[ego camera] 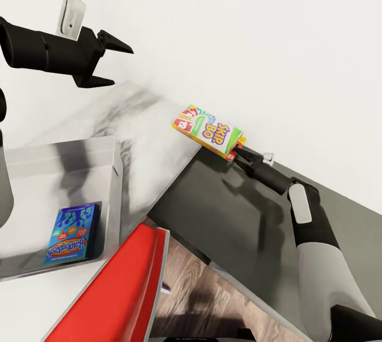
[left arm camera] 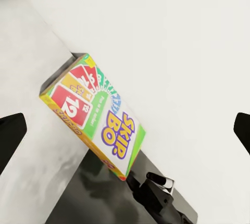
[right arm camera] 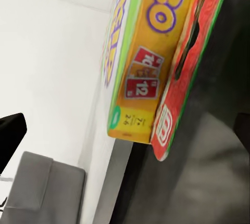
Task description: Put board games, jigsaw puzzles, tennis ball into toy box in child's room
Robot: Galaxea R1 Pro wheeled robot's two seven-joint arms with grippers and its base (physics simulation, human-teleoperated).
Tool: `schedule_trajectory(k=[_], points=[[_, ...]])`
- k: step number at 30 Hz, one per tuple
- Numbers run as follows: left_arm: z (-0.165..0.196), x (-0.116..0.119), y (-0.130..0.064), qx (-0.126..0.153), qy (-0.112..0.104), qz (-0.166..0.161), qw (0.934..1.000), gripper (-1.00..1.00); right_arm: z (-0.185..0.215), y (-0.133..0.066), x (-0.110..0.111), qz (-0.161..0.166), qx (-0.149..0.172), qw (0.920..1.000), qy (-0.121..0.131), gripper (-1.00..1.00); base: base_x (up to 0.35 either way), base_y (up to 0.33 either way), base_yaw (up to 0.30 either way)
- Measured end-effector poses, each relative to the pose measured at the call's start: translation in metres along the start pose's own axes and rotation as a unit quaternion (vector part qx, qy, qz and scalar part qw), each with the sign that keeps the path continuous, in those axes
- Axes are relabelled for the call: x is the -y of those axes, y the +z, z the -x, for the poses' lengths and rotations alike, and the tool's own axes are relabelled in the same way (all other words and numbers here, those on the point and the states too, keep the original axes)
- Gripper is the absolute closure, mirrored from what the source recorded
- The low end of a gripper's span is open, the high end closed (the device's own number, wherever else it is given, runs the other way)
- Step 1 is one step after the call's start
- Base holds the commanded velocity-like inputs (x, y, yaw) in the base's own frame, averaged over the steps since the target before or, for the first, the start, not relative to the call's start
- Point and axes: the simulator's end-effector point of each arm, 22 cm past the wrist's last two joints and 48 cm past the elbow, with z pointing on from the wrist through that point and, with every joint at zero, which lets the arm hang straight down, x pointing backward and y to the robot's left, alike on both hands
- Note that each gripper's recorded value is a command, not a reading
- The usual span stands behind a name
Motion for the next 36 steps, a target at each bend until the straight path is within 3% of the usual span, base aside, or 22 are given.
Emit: schedule_trajectory(k=[7,12,15,28,36], points=[[-0.001,0.000,0.001,-0.002,0.001,0.000,1.0000,-1.00,0.027,-0.015,0.006,-0.002,0.055,0.9984,-0.013,-1.00,0.000,0.000,0.004],[-0.002,0.000,0.001,-0.002,0.001,0.000,1.0000,-1.00,0.034,-0.019,0.006,-0.001,0.069,0.9974,-0.020,-1.00,0.000,0.000,0.000],[-0.001,0.002,0.001,-0.001,0.002,-0.001,1.0000,-1.00,0.043,-0.020,0.005,-0.001,0.086,0.9956,-0.036,-1.00,0.000,0.000,0.000],[-0.001,0.002,0.000,-0.001,0.003,-0.002,1.0000,-1.00,0.048,-0.022,0.006,-0.006,0.095,0.9945,-0.043,-1.00,0.000,0.000,0.091],[-0.001,0.003,0.000,-0.001,0.003,-0.002,1.0000,-1.00,0.058,-0.034,0.025,-0.036,0.117,0.9921,-0.028,-1.00,0.000,0.000,0.023]])
